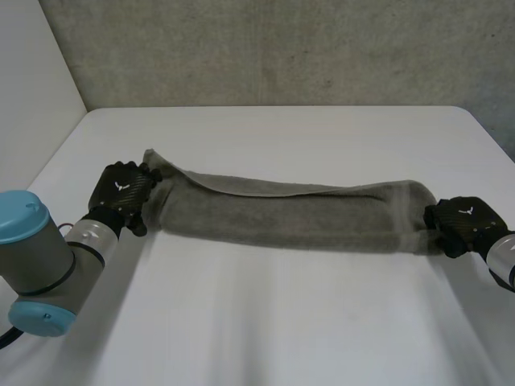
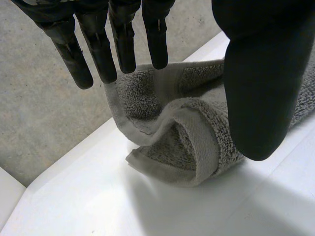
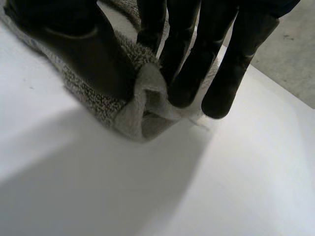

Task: Fold the laundry

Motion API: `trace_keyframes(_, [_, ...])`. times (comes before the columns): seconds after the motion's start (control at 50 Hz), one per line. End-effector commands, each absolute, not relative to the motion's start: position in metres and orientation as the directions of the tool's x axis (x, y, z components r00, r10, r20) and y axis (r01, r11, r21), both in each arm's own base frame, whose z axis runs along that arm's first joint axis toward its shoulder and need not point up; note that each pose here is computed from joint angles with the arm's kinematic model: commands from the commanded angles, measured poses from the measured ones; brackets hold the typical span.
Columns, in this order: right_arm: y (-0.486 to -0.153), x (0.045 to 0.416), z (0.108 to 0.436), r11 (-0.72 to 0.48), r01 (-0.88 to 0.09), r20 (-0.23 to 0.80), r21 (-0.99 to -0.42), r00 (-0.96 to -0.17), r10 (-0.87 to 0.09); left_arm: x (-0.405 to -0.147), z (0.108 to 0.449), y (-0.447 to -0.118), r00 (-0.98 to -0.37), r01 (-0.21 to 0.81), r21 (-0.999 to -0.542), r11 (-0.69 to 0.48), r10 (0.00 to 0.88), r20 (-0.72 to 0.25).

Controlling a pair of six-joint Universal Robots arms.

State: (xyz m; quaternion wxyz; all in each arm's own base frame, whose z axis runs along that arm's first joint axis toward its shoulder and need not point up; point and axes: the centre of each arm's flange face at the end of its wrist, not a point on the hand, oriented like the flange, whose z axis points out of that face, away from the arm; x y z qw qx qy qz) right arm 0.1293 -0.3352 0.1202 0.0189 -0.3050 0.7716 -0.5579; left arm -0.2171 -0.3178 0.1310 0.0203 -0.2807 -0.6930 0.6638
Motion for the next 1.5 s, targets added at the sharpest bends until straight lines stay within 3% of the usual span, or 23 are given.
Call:
trace_keyframes(0.02, [-0.351,0.112,0.137,0.193,-0.463,0.381,-0.865,-0.857,-0.347,-0.217,0.131,-0.318,-0.842,0.362,-0.931,-0.039,0.416,-0.344])
trace_keyframes(0.4, [-0.342,0.117,0.129,0.2,-0.475,0.386,-0.857,-0.848,-0.363,-0.219,0.128,-0.315,-0.84,0.357,-0.934,-0.03,0.427,-0.335])
trace_keyframes(0.56, [-0.343,0.116,0.129,0.199,-0.479,0.391,-0.855,-0.847,-0.36,-0.226,0.128,-0.31,-0.851,0.304,-0.953,-0.007,0.448,-0.274])
trace_keyframes(0.66, [-0.343,0.115,0.129,0.2,-0.479,0.391,-0.855,-0.848,-0.359,-0.239,0.129,-0.305,-0.853,0.235,-0.972,0.006,0.48,-0.204])
trace_keyframes(0.8, [-0.342,0.116,0.129,0.199,-0.479,0.391,-0.855,-0.847,-0.36,-0.26,0.12,-0.306,-0.83,0.223,-0.975,0.003,0.525,-0.188])
trace_keyframes(1.08, [-0.353,0.109,0.141,0.176,-0.485,0.418,-0.857,-0.853,-0.314,-0.259,0.106,-0.328,-0.852,0.235,-0.972,0.01,0.483,-0.202])
trace_keyframes(1.24, [-0.368,0.084,0.146,0.203,-0.507,0.468,-0.838,-0.858,-0.211,-0.241,0.111,-0.326,-0.866,0.347,-0.938,0.021,0.392,-0.312])
trace_keyframes(1.38, [-0.363,0.087,0.14,0.204,-0.568,0.523,-0.797,-0.819,-0.238,-0.234,0.12,-0.311,-0.85,0.387,-0.922,0.013,0.393,-0.351])
trace_keyframes(1.5, [-0.359,0.091,0.139,0.201,-0.571,0.518,-0.796,-0.814,-0.262,-0.232,0.128,-0.303,-0.851,0.383,-0.924,0.005,0.391,-0.351])
